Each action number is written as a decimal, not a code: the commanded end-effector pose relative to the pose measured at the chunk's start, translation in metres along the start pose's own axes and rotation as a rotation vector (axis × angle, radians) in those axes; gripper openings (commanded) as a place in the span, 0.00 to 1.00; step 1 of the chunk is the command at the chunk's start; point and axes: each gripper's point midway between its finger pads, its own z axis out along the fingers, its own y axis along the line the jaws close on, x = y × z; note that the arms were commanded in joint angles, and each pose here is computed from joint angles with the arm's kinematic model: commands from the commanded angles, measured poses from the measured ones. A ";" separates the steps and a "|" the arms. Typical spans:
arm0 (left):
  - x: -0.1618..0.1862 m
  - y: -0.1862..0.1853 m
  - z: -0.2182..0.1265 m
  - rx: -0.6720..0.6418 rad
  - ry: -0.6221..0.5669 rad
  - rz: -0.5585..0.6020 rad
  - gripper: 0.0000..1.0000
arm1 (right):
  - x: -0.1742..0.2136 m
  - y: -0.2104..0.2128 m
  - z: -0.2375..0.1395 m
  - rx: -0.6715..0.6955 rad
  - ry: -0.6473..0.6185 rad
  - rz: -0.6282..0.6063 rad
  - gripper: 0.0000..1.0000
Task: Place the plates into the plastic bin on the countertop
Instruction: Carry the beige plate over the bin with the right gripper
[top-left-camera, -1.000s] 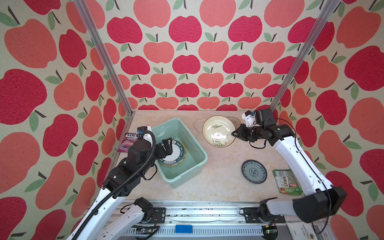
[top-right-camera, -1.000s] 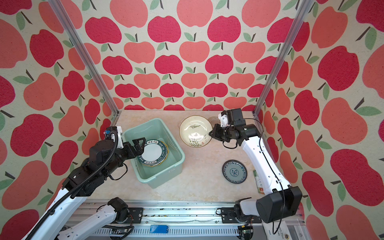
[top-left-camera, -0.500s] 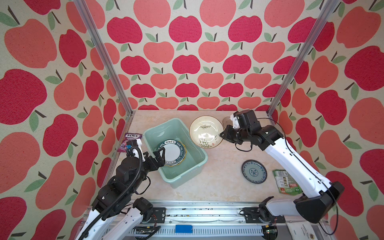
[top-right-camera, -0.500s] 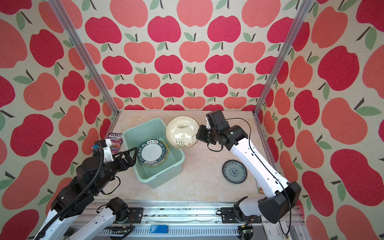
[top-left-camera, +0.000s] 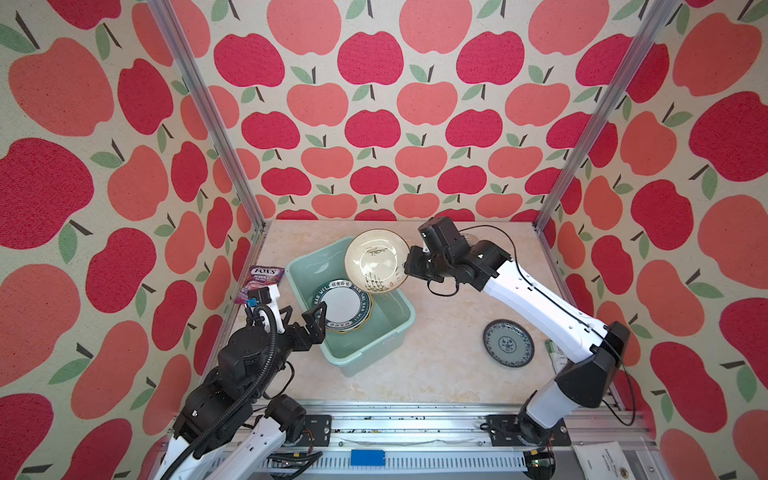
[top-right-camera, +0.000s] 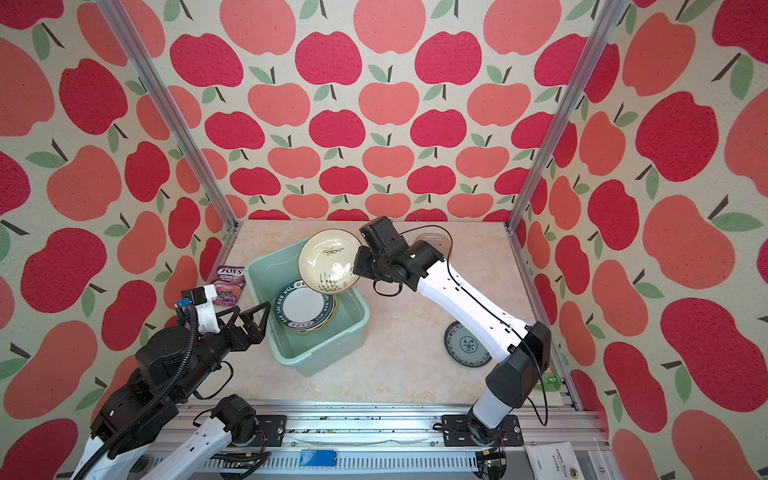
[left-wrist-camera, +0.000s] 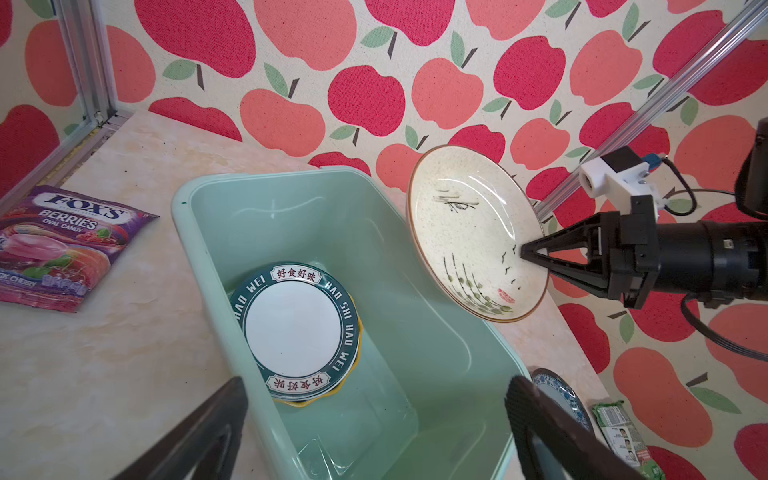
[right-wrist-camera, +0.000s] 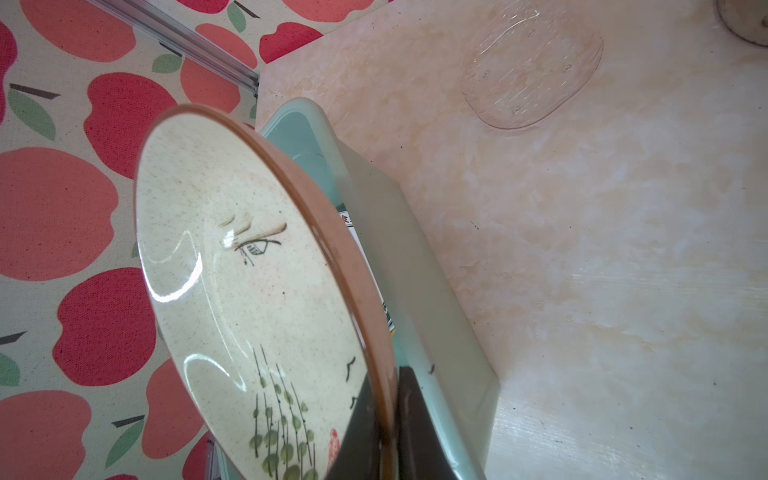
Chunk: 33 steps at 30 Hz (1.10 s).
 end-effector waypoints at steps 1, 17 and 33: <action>0.000 -0.009 0.001 0.050 -0.002 0.076 0.99 | -0.021 0.042 -0.004 -0.084 -0.113 0.051 0.00; -0.020 -0.019 -0.011 0.081 -0.045 0.228 0.99 | 0.030 0.055 0.047 0.091 -0.104 0.277 0.00; -0.031 -0.009 -0.023 0.012 -0.052 0.143 0.99 | 0.067 0.044 0.081 0.260 -0.111 0.584 0.00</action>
